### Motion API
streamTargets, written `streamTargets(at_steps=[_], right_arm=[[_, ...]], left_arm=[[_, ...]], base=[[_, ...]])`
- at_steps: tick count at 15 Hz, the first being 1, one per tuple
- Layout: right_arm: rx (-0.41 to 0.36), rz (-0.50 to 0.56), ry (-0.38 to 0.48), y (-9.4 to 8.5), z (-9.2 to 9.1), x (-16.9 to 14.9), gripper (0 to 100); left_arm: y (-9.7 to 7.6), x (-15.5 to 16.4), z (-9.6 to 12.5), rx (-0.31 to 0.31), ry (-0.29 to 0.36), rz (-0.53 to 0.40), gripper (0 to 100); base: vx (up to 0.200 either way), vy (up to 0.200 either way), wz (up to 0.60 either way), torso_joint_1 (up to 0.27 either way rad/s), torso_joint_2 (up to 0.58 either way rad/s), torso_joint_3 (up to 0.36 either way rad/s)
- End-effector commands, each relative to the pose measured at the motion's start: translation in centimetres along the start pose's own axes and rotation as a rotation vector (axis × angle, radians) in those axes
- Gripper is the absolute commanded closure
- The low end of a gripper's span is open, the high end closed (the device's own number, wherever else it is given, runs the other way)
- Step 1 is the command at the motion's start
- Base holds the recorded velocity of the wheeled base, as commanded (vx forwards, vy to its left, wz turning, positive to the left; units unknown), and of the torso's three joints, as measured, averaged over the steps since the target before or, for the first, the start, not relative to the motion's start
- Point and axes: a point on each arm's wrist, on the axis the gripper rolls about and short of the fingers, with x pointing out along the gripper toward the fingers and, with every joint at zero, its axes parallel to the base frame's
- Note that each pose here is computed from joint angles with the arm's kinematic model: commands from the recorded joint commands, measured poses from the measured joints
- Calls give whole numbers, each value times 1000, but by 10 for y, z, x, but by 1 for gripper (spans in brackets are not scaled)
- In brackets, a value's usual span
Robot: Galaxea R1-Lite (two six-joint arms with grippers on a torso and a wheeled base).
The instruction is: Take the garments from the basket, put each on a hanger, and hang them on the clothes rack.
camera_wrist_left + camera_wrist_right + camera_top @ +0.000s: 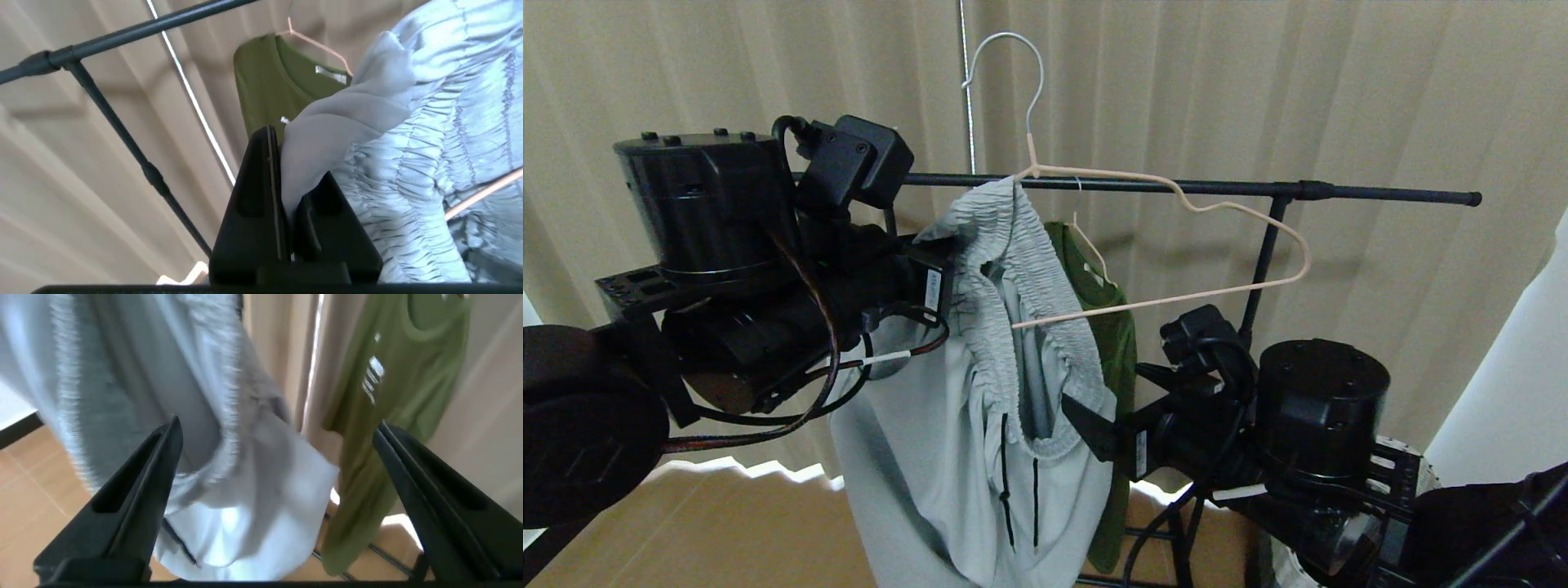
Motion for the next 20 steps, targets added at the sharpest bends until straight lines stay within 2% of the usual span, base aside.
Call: streamTargets(at_steps=[1, 2, 3, 6, 8, 11, 12, 14, 16, 17, 18, 20], right_arm=[[3, -23, 31, -5, -10, 8, 0], [19, -34, 40, -8, -12, 8, 0], [55, -38, 33, -9, -12, 8, 100], [79, -74, 19, -15, -12, 3, 100], [79, -161, -11, -39, -3, -8, 100], [68, -256, -72, -69, 15, -17, 100], [67, -298, -94, -81, 21, -19, 100], [44, -343, -112, -94, 27, -19, 100], [33, -355, -130, -98, 33, -19, 100], [33, -355, -130, -98, 33, -19, 100], [26, -353, -149, -98, 38, -19, 100], [-3, -349, -149, -98, 40, -18, 100]], left_arm=[[-1, -2, 2, -1, -6, -1, 100], [-2, -2, 0, -1, 0, -2, 100], [-2, -4, 0, -2, -1, -2, 100], [1, -5, 0, 2, 1, 9, 100], [4, -7, -5, 13, 25, 57, 100], [7, -16, -9, 39, 33, 62, 100], [10, -20, -12, 60, 48, 85, 100], [14, -22, -20, 125, 89, 137, 100], [20, -26, -28, 200, 120, 150, 100], [20, -26, -28, 200, 120, 150, 100], [32, -28, -44, 302, 184, 185, 100], [38, -32, -53, 349, 215, 201, 100]], base=[[0, 0, 0, 0, 0, 0], [0, 0, 0, 0, 0, 0], [0, 0, 0, 0, 0, 0], [0, 0, 0, 0, 0, 0], [0, 0, 0, 0, 0, 0], [0, 0, 0, 0, 0, 0], [0, 0, 0, 0, 0, 0], [0, 0, 0, 0, 0, 0], [0, 0, 0, 0, 0, 0], [0, 0, 0, 0, 0, 0], [0, 0, 0, 0, 0, 0], [0, 0, 0, 0, 0, 0]])
